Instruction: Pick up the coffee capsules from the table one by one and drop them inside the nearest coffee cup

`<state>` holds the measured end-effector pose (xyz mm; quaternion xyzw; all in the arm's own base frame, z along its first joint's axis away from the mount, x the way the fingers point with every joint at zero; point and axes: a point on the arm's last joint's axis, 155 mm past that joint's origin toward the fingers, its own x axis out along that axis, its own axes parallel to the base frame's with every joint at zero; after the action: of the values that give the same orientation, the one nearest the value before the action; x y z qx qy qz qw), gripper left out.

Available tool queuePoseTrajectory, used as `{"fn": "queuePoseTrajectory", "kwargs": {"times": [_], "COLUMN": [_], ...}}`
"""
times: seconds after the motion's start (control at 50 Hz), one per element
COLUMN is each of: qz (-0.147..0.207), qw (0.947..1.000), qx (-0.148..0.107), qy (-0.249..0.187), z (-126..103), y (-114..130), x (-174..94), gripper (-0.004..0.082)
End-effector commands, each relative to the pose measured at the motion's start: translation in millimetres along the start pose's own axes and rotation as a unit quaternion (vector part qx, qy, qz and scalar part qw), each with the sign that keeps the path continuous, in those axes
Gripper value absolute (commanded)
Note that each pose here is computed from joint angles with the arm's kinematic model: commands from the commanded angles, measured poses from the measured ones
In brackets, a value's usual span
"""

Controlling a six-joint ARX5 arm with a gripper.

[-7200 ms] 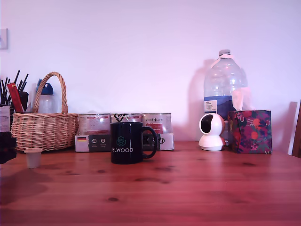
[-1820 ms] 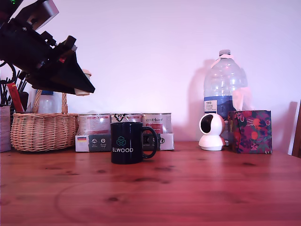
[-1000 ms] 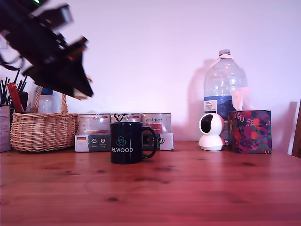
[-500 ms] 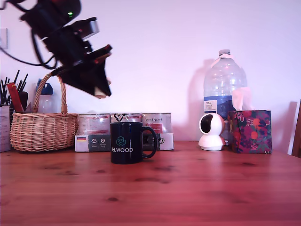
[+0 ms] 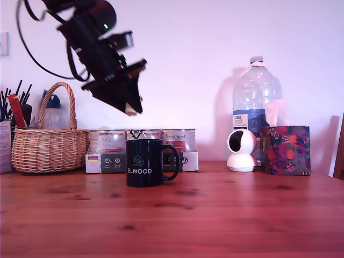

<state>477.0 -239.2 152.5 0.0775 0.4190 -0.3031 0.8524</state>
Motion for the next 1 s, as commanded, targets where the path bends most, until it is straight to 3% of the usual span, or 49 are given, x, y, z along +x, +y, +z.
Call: {"fn": "queuePoseTrajectory", "kwargs": {"times": [0.0, 0.42, 0.98], "qz": [-0.001, 0.004, 0.004], "qw": [0.9999, 0.9986, 0.9991], "qx": [0.003, 0.010, 0.024], "qy": [0.016, 0.051, 0.036], "z": [-5.2, -14.1, -6.1], "y": [1.8, 3.8, 2.7], "x": [16.0, 51.0, 52.0], "gripper": [0.0146, 0.0146, 0.0146]}}
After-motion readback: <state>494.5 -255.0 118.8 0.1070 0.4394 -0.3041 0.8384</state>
